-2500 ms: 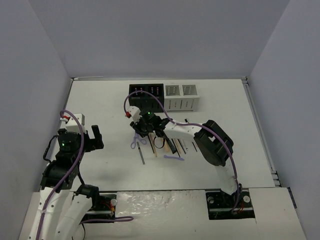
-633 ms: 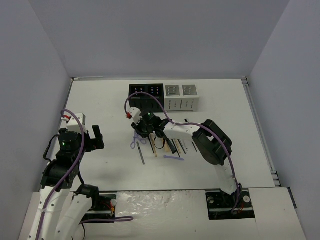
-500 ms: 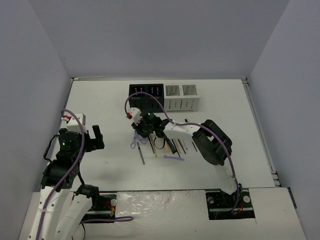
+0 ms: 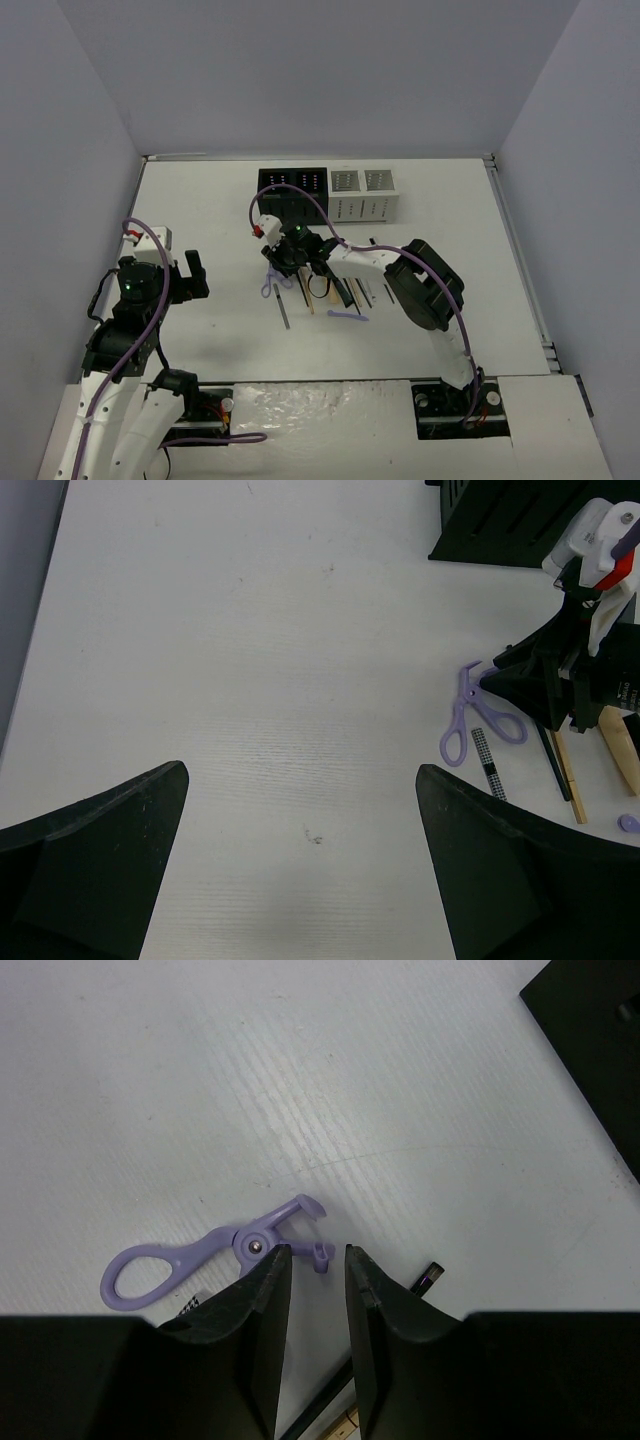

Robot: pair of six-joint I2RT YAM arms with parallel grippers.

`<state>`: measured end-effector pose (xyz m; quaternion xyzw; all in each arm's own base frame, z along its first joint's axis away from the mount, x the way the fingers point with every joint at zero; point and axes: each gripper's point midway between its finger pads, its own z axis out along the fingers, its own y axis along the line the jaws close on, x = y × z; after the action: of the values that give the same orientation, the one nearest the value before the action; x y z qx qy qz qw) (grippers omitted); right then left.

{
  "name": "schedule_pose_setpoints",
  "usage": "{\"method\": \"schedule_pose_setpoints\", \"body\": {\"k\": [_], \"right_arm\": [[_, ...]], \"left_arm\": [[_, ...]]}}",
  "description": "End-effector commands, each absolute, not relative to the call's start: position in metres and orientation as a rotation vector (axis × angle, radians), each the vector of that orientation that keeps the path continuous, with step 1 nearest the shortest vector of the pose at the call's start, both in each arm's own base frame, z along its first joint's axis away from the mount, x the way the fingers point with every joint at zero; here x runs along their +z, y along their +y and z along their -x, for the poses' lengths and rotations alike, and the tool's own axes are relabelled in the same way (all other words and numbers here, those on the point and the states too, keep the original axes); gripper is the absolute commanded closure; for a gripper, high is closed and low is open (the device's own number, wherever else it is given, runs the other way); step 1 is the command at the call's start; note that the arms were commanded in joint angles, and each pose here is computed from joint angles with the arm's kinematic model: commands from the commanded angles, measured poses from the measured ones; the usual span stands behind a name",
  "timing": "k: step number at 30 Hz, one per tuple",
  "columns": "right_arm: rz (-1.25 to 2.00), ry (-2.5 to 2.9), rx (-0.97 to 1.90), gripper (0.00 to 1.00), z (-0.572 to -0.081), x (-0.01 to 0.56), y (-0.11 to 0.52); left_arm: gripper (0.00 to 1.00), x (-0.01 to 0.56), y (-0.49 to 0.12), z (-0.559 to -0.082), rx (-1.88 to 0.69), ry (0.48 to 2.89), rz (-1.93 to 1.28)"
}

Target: Organize the makeup

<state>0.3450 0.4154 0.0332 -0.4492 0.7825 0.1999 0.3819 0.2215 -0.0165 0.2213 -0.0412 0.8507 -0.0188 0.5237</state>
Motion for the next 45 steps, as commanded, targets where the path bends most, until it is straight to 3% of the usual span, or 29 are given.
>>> {"method": "schedule_pose_setpoints", "body": {"k": [1,23,40,45], "right_arm": [[1.113,1.896,0.538,0.75,-0.357,0.070,0.426],[1.125,1.884,0.547,0.79,-0.360,0.075,0.433],[1.124,1.872,0.535,0.99,-0.363,0.081,0.434],[1.120,1.867,0.524,1.00,-0.364,0.088,0.432]], "left_arm": [[0.03,0.238,-0.019,-0.232,-0.065,1.981,0.111],[0.03,0.238,-0.019,-0.233,-0.070,1.981,0.108],[0.03,0.238,-0.020,-0.233,-0.072,1.983,0.104],[0.03,0.238,-0.020,-0.232,-0.075,1.981,0.103]]}}
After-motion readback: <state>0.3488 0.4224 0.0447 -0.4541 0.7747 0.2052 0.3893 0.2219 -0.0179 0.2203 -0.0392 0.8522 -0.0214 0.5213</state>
